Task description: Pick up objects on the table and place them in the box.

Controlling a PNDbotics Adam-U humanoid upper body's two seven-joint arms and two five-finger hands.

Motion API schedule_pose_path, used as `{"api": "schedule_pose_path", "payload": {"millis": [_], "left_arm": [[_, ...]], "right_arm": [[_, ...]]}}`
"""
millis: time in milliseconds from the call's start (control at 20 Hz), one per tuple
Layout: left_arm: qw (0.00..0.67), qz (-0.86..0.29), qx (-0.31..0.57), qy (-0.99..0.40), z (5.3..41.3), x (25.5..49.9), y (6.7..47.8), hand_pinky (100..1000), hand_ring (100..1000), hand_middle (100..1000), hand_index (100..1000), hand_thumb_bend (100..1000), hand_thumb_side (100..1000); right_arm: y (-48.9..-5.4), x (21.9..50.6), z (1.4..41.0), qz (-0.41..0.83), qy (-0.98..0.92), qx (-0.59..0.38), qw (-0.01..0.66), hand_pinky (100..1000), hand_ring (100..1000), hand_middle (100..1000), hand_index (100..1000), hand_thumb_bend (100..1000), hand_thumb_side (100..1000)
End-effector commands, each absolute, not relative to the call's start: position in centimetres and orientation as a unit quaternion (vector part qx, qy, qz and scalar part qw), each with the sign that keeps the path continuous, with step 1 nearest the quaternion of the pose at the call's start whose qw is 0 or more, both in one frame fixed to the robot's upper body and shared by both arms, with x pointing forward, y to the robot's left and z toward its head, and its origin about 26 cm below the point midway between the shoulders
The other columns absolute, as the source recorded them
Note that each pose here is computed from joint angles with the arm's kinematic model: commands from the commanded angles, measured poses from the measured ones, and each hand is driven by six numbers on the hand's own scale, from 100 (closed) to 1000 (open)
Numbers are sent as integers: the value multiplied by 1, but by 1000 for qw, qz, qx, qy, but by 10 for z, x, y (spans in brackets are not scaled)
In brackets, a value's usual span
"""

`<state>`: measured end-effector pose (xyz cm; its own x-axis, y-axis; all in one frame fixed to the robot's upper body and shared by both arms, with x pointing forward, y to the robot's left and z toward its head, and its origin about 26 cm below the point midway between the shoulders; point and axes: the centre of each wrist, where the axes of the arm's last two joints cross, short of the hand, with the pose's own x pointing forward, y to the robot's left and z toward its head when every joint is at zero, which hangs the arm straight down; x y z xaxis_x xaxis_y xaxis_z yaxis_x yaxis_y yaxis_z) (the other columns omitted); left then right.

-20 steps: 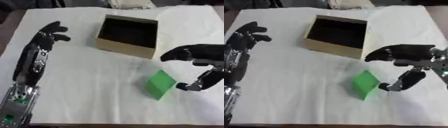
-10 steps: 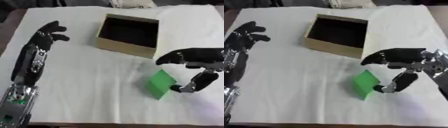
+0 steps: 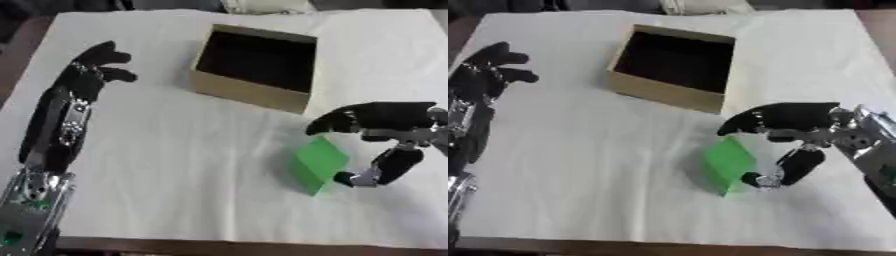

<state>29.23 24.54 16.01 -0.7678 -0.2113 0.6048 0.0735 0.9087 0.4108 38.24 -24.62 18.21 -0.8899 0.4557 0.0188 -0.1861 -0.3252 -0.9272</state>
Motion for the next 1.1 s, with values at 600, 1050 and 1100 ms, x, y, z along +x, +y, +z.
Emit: {"api": "schedule_pose_path", "payload": {"millis": [600, 1050, 1100], "left_arm": [[323, -220, 33, -920, 169, 292, 244, 829, 692, 751, 916, 100, 925], [321, -221, 37, -920, 171, 291, 246, 828, 692, 751, 916, 100, 922], [320, -221, 40, -920, 172, 291, 247, 828, 692, 751, 916, 100, 920]], "right_arm": [[-244, 386, 180, 896, -431, -78, 76, 935, 915, 839, 810, 229, 538], [-247, 383, 210, 868, -481, -88, 82, 928, 906, 829, 601, 100, 340], [-249, 382, 215, 865, -487, -91, 83, 928, 906, 828, 599, 100, 333]]}}
